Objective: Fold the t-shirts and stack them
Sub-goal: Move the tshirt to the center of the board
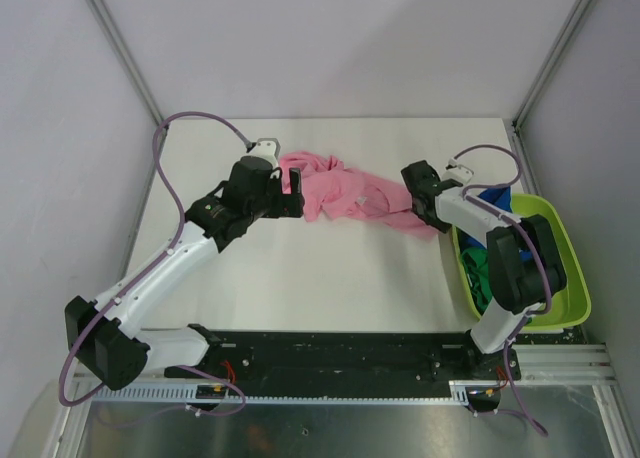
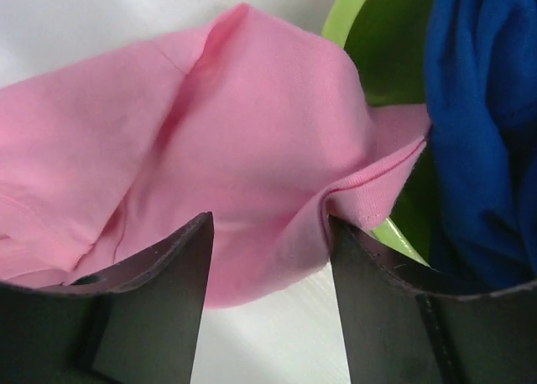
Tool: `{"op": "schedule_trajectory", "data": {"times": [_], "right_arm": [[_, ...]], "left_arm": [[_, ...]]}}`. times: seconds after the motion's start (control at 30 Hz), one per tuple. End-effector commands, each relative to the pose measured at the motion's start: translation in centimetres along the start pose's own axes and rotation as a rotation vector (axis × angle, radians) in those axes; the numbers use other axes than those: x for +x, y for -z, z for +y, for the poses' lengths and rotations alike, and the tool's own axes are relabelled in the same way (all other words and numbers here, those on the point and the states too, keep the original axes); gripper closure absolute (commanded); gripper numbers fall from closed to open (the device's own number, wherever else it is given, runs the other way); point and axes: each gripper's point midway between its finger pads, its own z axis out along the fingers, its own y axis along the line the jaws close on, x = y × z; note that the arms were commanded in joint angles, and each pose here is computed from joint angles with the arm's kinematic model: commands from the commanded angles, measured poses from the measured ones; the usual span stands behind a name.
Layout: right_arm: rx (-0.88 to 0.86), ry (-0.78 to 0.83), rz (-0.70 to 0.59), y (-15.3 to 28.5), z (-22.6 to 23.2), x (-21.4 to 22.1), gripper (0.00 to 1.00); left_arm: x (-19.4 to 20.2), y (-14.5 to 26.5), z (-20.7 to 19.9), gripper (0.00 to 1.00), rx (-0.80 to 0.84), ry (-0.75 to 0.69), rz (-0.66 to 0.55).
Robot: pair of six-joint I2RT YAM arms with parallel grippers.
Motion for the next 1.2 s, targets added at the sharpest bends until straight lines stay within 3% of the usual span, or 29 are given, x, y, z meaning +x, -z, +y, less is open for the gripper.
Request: {"op": "schedule_trajectory", "data": {"times": [0.0,0.1,0.2,0.27,0.47,0.67,0.8,0.97,1.0,1.1,1.17], "right_arm": [[0.006,-0.023,-0.016,-0.7,0.2,0.2,0.43],[0.006,-0.010,-0.021,-0.6,0.3,0.5,0.60],[0.005,0.001,-0.025,-0.4,0.4,0.6,0.91],[-0.001,0.007,-0.033,-0.2,0.5,0.5,0.98],[-0.098,0.022,-0.140,3.5,2.3,-2.4,1.00],[-0.355,0.068,-0.242,10.3,8.6,-5.6,1.00],[-0.547,0.097,-0.217,13.4,14.1,-5.1,1.00],[-0.700,0.167,-0.130,13.7,19.1,-2.3,1.00],[-0.719,0.184,-0.118,13.8,19.7,-2.0,0.93],[-0.710,0.224,-0.118,14.3,19.9,-2.6,0.45],[-0.713,0.220,-0.138,15.3,19.0,-4.2,0.22]], "left_arm": [[-1.1,0.4,0.0,0.01,0.004,0.001,-0.036],[-1.1,0.3,0.0,0.01,0.005,0.003,-0.035],[-1.1,0.3,0.0,0.01,0.006,0.003,-0.034],[-1.1,0.3,0.0,0.01,0.006,0.002,-0.034],[-1.3,0.4,0.0,0.01,0.004,0.001,-0.040],[-1.6,0.6,0.5,0.01,-0.019,0.002,-0.058],[-1.6,0.7,1.1,0.01,-0.053,0.021,-0.067],[-1.0,0.5,1.8,0.01,-0.084,0.052,-0.064],[-0.9,0.4,2.0,0.01,-0.091,0.054,-0.061],[-0.4,0.1,2.2,0.01,-0.096,0.053,-0.046],[-0.2,0.0,2.2,0.01,-0.096,0.052,-0.039]]}}
